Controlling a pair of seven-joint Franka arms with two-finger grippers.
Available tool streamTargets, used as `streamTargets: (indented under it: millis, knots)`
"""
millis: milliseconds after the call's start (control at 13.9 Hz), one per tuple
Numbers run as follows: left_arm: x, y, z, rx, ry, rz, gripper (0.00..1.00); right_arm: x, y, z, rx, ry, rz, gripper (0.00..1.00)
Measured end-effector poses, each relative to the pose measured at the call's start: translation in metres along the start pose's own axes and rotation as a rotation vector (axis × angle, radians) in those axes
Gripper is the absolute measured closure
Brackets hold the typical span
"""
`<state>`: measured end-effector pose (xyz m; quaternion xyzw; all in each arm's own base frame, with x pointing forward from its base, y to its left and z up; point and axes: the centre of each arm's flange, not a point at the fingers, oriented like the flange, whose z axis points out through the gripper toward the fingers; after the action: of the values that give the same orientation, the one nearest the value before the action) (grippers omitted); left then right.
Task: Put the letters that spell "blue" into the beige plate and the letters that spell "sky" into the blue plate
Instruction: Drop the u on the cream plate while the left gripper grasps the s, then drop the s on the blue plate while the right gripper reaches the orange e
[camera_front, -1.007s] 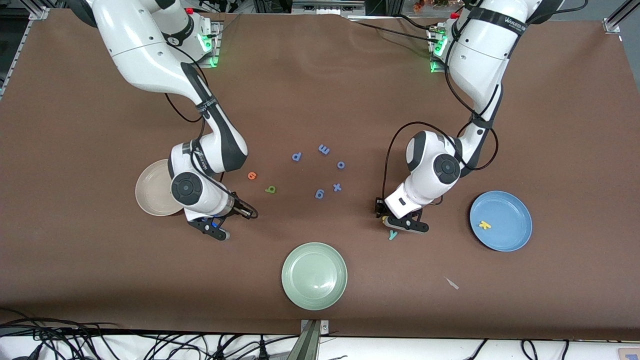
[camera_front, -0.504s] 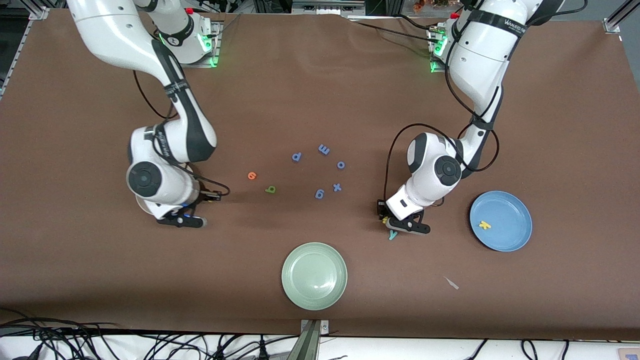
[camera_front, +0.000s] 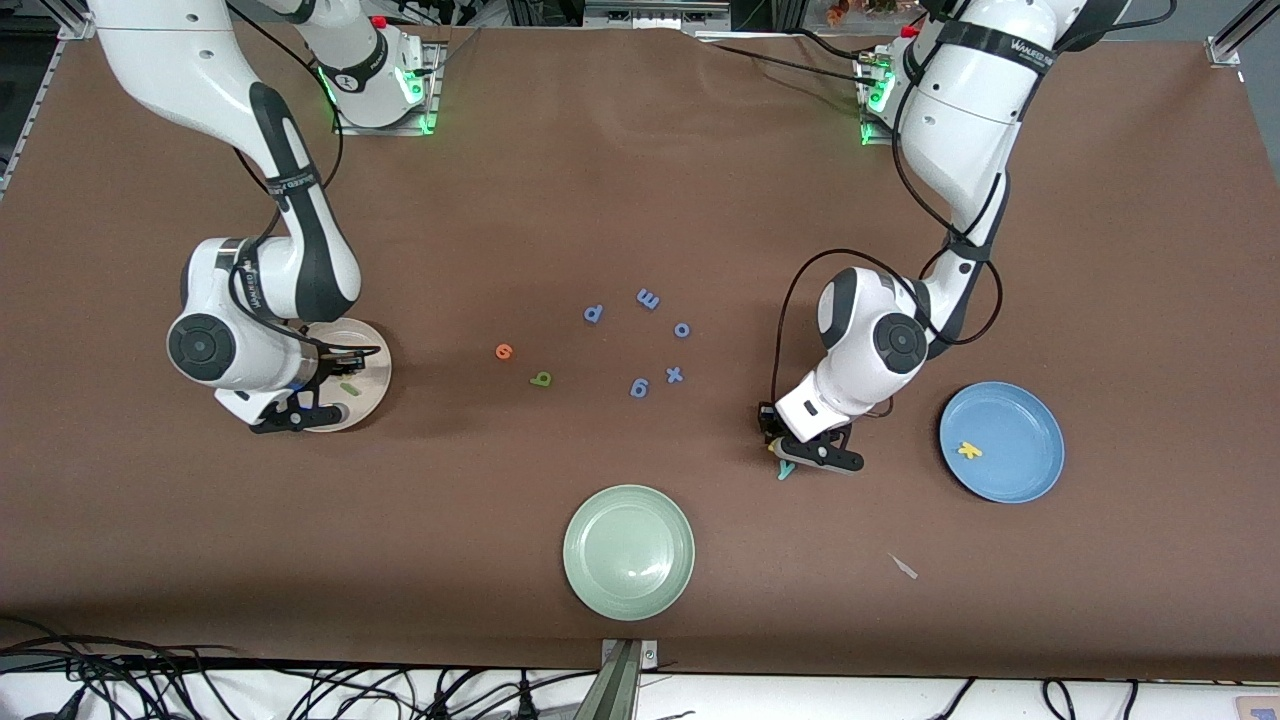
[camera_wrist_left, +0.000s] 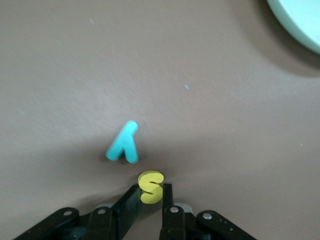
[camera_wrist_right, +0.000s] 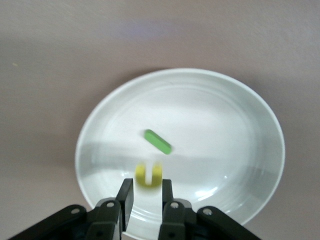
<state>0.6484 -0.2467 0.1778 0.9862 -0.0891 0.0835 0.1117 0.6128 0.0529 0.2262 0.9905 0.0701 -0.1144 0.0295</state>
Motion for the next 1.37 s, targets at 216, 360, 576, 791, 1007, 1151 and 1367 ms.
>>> streamTargets:
  millis: [216,360,576,791,1007,1151,1367]
  knots:
    - [0.018,-0.048,-0.038,0.021,-0.012,0.066,0.76,0.001,-0.009,-0.002,0.002,0.002,0.007,0.45]
    - [0.02,-0.11,-0.067,0.041,-0.042,0.132,0.76,0.002,-0.035,-0.01,0.009,0.013,0.056,0.25]
    - [0.006,-0.217,-0.097,0.104,-0.071,0.169,0.76,-0.001,-0.097,-0.017,0.027,0.021,0.149,0.0]
    - [-0.021,-0.297,-0.111,0.122,-0.119,0.176,0.76,-0.005,-0.146,-0.018,0.056,0.038,0.253,0.0]
    - [-0.034,-0.329,-0.115,0.121,-0.13,0.192,0.64,-0.008,-0.191,-0.021,0.103,0.083,0.367,0.0]
    - [-0.034,-0.327,-0.114,0.116,-0.131,0.198,0.44,-0.013,-0.213,-0.016,0.125,0.106,0.404,0.0]
    - [-0.022,-0.285,-0.1,0.055,-0.109,0.188,0.16,-0.023,-0.226,0.006,0.143,0.148,0.428,0.0]
